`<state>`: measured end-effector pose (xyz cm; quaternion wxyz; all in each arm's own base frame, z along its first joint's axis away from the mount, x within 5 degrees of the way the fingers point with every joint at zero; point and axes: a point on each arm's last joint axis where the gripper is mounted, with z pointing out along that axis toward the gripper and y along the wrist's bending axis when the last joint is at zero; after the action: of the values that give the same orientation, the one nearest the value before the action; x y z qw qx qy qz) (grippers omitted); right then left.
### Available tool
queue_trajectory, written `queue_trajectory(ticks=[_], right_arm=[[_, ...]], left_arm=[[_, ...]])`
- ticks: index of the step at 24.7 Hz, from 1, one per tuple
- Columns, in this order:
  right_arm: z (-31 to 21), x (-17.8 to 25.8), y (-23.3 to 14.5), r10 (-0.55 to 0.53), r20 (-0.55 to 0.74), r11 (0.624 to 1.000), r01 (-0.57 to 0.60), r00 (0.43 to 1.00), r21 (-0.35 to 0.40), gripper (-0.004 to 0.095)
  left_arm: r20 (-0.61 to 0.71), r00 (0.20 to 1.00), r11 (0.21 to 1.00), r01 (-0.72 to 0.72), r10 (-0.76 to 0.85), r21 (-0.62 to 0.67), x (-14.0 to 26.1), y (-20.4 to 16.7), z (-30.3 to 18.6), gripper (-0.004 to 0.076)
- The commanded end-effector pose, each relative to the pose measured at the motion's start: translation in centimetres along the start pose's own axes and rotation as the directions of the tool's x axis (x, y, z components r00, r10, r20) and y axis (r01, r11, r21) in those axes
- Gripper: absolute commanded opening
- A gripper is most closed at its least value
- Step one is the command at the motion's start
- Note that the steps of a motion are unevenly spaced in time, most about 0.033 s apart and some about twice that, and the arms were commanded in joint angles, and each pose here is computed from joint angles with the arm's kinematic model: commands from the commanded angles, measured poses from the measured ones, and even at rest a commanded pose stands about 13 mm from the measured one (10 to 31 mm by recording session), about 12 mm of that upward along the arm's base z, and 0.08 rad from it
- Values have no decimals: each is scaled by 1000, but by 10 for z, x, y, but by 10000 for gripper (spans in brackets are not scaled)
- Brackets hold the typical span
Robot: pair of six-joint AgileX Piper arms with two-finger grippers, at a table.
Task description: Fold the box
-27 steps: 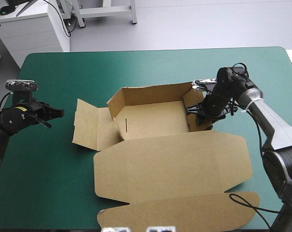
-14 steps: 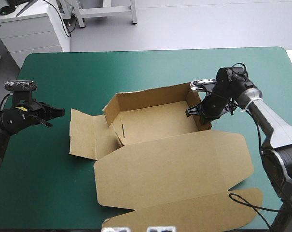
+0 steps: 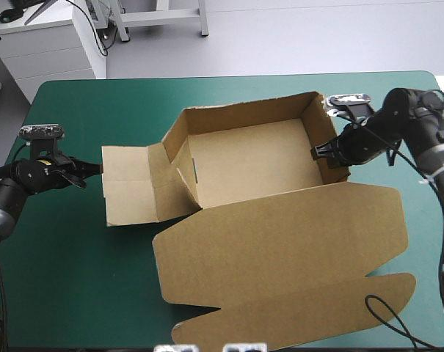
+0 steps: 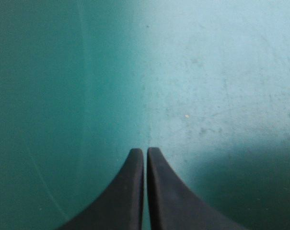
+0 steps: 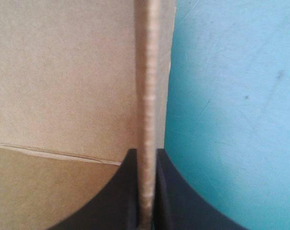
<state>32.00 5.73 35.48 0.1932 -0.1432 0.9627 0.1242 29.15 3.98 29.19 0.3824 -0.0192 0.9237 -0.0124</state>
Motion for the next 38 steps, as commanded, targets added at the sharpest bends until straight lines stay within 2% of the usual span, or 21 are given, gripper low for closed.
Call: queue_trajectory(ticks=[1, 6, 10, 17, 23, 24, 29, 31, 33, 35, 38], right_arm=[[-51, 8, 6, -6, 134, 1000, 8, 991, -11, -19], [-79, 19, 12, -42, 208, 999, 40, 977, 13, -19], [-89, 23, 18, -53, 241, 999, 55, 969, -1, -19], [-89, 20, 25, -71, 275, 993, 93, 959, -67, -19], [-81, 7, 23, -69, 324, 990, 104, 944, -92, -18], [-76, 1, 22, -63, 321, 988, 104, 945, -112, -18], [-52, -19, 11, -60, 283, 989, 95, 957, -113, -17], [-44, -24, 6, -60, 272, 991, 90, 960, -100, -17], [-33, -28, 1, -53, 251, 992, 80, 967, -99, -17], [-28, -29, 0, -49, 239, 992, 75, 970, -102, -17], [-27, -30, -1, -47, 240, 992, 74, 970, -104, -17]], left_arm=[[122, 991, 998, 50, -45, -37, -18, 11, -9, 8], [102, 991, 995, 91, -85, -50, -15, 22, 4, 8], [48, 995, 995, 94, -92, -21, -10, 21, 19, 8], [19, 990, 985, 134, -137, 107, -9, 4, 27, 8], [-44, 987, 944, 160, -154, 289, -8, -31, 25, 8], [-60, 988, 928, 153, -141, 339, -9, -43, 23, 8], [-115, 984, 855, 175, -136, 489, -11, -73, 7, 8], [-95, 984, 804, 179, -152, 568, -20, -80, -10, 7], [-91, 976, 715, 209, -200, 668, -28, -89, -31, 7], [-102, 971, 657, 221, -214, 721, -32, -96, -42, -8], [-95, 980, 633, 185, -174, 752, -33, -109, -49, -8]])
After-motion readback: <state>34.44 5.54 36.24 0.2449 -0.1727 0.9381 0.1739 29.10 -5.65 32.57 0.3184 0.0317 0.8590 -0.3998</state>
